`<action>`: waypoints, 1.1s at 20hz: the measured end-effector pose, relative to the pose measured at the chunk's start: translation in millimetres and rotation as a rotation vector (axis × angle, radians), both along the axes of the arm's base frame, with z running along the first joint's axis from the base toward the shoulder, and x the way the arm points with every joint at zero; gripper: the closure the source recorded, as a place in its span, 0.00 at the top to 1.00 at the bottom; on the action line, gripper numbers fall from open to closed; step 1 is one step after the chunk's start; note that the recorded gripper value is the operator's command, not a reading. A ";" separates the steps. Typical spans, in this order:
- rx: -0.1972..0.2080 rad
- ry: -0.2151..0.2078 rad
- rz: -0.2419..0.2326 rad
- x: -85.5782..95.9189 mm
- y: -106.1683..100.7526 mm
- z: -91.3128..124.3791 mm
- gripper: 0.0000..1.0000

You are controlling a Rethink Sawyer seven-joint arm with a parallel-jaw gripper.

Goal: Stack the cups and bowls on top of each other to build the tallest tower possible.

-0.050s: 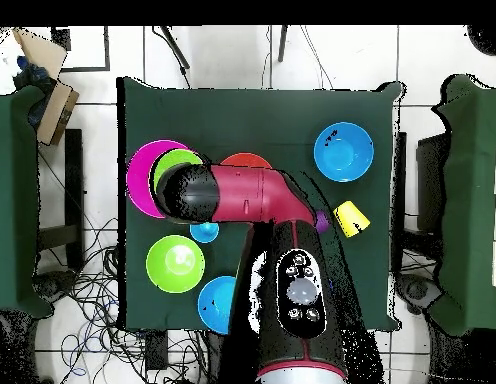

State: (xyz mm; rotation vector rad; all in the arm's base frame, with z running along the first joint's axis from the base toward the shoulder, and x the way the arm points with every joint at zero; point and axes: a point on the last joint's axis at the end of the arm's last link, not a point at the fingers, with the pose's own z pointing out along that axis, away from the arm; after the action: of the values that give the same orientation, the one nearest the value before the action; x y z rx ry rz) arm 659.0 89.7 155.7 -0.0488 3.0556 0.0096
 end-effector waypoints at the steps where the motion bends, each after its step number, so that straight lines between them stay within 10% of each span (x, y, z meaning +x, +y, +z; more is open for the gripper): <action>1: 0.001 -0.002 -0.003 0.2 -0.9 -0.2 0.00; 22: 0.015 0.009 -0.027 -7.7 -4.6 -6.4 0.00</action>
State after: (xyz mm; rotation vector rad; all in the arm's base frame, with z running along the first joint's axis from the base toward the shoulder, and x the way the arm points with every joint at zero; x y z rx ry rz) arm 651.3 85.0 149.3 -0.0068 3.0647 0.0318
